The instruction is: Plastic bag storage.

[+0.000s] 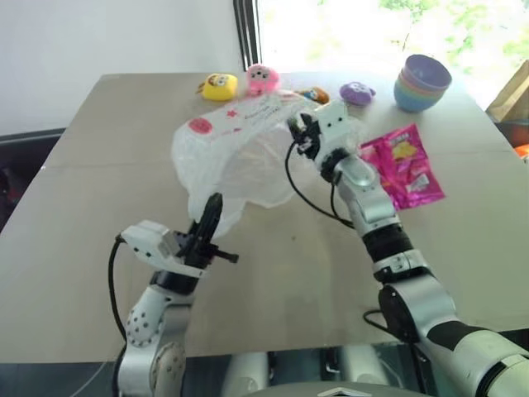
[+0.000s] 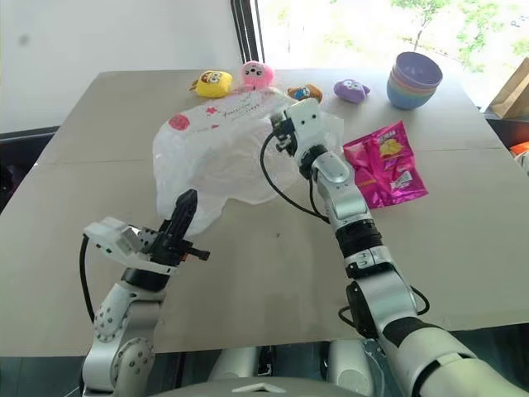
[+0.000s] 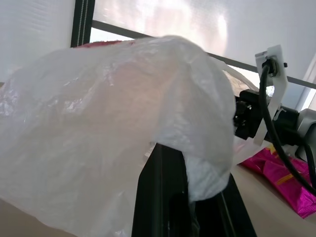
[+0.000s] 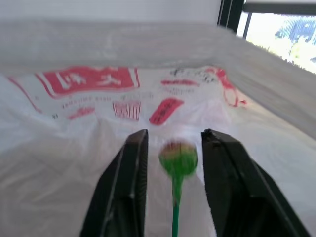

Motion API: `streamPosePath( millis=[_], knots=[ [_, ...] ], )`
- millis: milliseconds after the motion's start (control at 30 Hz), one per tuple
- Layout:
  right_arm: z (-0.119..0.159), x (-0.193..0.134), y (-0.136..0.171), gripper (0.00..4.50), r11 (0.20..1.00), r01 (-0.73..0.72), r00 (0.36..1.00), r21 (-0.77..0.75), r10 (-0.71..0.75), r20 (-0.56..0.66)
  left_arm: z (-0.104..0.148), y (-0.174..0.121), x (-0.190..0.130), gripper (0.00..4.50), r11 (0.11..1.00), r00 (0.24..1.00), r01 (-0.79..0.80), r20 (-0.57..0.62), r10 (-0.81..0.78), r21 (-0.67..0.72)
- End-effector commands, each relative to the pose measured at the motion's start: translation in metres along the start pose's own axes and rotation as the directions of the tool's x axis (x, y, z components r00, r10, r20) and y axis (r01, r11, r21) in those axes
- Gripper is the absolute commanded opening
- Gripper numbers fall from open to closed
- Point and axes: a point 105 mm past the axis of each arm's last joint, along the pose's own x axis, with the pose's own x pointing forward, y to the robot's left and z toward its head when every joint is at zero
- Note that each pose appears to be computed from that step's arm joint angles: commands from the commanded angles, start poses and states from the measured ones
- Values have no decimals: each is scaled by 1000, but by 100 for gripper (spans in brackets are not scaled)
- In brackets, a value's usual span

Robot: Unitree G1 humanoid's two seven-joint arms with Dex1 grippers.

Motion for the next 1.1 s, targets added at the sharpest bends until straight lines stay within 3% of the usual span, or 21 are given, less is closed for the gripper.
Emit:
streamPosePath(
  millis=[33,167,267,367,433,500,567,667,767,867,1000,1100],
  knots=[
    [7,1,16,327,994,-104,994,38,105,-23,5,-3,9,0,1000,999,15,34,-14,-27],
    [11,-34,32,327,943,-331,944,39,331,-2,6,-2,11,0,999,999,2,44,0,-42],
    [16,-96,46,327,833,-553,833,23,553,12,6,-3,12,0,999,999,-9,50,11,-51],
    [32,-147,42,327,777,-625,780,78,619,85,7,-4,13,0,998,998,-13,53,16,-54],
    [42,-165,22,327,808,-580,814,107,569,117,6,-3,14,0,998,998,-19,54,22,-58],
    [49,-172,-19,327,892,-435,899,123,422,116,5,-2,16,0,998,998,-22,54,25,-63],
    [54,-178,-52,327,942,-319,945,101,308,112,5,-2,17,0,997,998,-22,53,26,-68],
    [47,-178,-122,327,997,-36,999,61,35,20,2,-2,19,0,997,999,-14,46,17,-80],
    [13,-177,-169,327,985,155,978,81,-141,-155,-2,-4,21,0,997,999,2,35,1,-79],
    [-8,-172,-202,327,943,299,935,148,-258,-242,0,-3,21,0,997,999,3,39,0,-74],
    [-31,-165,-216,327,906,361,894,222,-268,-358,2,-1,19,0,998,999,-13,48,16,-60],
    [-47,-164,-209,327,889,336,878,310,-177,-445,3,-1,17,0,998,998,-31,56,34,-56]
  ],
)
